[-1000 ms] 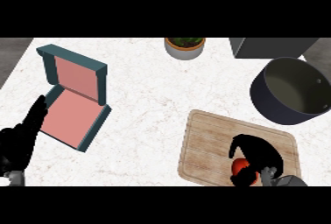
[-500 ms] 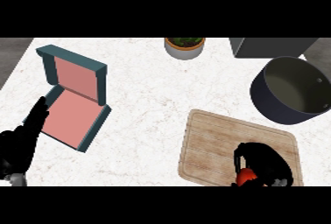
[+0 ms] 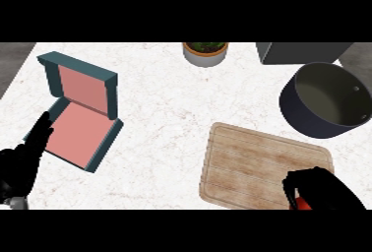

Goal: Pick the tomato from the cutting board and place it in the pot

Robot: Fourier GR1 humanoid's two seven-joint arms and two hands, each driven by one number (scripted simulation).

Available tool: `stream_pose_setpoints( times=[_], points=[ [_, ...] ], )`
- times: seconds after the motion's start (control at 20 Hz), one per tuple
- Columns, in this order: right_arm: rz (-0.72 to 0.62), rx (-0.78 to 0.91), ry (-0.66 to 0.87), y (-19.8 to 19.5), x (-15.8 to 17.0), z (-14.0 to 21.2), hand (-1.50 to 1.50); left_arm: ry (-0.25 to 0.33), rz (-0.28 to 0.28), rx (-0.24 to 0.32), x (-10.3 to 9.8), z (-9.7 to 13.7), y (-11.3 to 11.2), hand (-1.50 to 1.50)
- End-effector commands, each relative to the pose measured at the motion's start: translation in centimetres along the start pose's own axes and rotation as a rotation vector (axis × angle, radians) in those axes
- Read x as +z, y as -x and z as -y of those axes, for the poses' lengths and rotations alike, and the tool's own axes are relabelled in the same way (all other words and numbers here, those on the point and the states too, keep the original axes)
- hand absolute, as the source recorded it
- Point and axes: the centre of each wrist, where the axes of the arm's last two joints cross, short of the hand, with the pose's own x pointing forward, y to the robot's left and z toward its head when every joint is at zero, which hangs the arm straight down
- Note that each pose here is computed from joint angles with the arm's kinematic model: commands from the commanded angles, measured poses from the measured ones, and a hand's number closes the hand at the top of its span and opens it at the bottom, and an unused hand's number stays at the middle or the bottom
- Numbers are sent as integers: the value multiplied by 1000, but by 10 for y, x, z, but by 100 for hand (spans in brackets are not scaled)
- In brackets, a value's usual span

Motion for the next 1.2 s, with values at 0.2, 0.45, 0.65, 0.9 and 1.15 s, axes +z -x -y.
stream_pose_setpoints(
  times=[0.2, 0.45, 0.65, 0.9, 1.15],
  points=[
    [-20, 87, 514, -4, 44, 68, 150, -18, 3, 2, 2, -6, -4, 0],
    [-51, -19, 694, 7, 70, 91, 150, -12, 0, 4, -3, 1, 2, 0],
    [-56, -176, 745, 24, 75, 100, 150, -21, 6, -5, -7, -8, -5, 0],
    [-25, -252, 794, 56, 88, 133, 150, 8, 23, 6, -6, -7, -8, 0],
    [-45, -282, 843, 87, 45, 151, 150, 15, 21, -1, -10, 15, -8, 0]
  ],
)
